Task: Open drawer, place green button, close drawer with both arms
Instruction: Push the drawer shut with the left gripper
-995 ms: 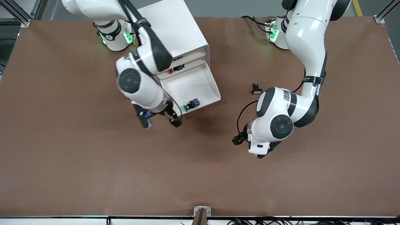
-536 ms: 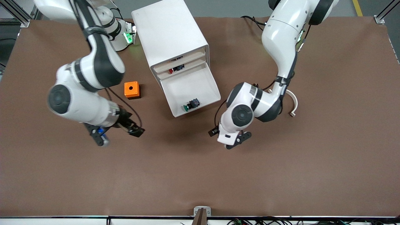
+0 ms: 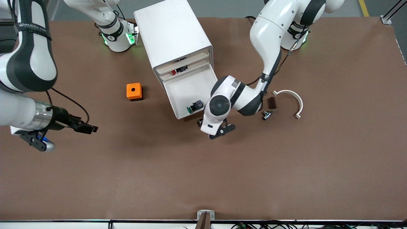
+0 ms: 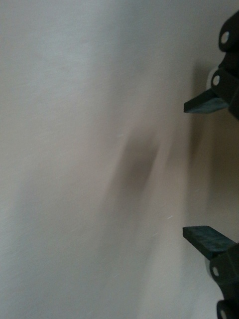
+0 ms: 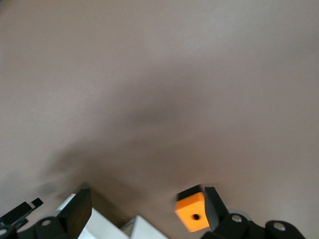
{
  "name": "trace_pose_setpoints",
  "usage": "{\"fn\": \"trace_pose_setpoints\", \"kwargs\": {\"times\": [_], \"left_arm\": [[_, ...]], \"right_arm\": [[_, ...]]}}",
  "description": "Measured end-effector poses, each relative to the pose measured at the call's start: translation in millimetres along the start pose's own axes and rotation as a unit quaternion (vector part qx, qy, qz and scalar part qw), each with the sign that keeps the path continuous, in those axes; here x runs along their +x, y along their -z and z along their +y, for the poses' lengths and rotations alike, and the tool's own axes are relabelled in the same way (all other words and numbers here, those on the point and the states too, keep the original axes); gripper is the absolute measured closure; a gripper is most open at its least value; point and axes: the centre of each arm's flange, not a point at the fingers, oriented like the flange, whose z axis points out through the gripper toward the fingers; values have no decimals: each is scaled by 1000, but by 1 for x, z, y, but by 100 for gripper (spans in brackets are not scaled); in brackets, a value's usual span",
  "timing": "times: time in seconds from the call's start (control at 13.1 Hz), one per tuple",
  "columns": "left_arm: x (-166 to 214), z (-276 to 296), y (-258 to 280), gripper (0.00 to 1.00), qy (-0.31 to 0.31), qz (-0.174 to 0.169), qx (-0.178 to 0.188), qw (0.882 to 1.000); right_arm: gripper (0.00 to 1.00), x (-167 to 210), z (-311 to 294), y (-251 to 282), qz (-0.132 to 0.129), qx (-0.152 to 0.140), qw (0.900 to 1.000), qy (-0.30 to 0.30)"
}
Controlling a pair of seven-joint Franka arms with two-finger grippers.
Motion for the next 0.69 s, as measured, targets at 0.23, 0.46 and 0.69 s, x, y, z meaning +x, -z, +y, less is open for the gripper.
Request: {"fn": "trace_pose_setpoints", "kwargs": {"times": [0.23, 0.46, 0.69], "left_arm": [[-40, 16, -7, 0, 12, 0, 3, 1000], [-87, 32, -16, 0, 13, -9, 6, 1000], [-140, 45, -26, 0, 27, -35, 5, 999]], "right_arm": [[0, -19, 13, 40, 28, -32, 998, 45], [0, -51, 20, 83, 59, -37, 996, 61], [0, -69, 31, 105, 80, -46, 994, 62]]}}
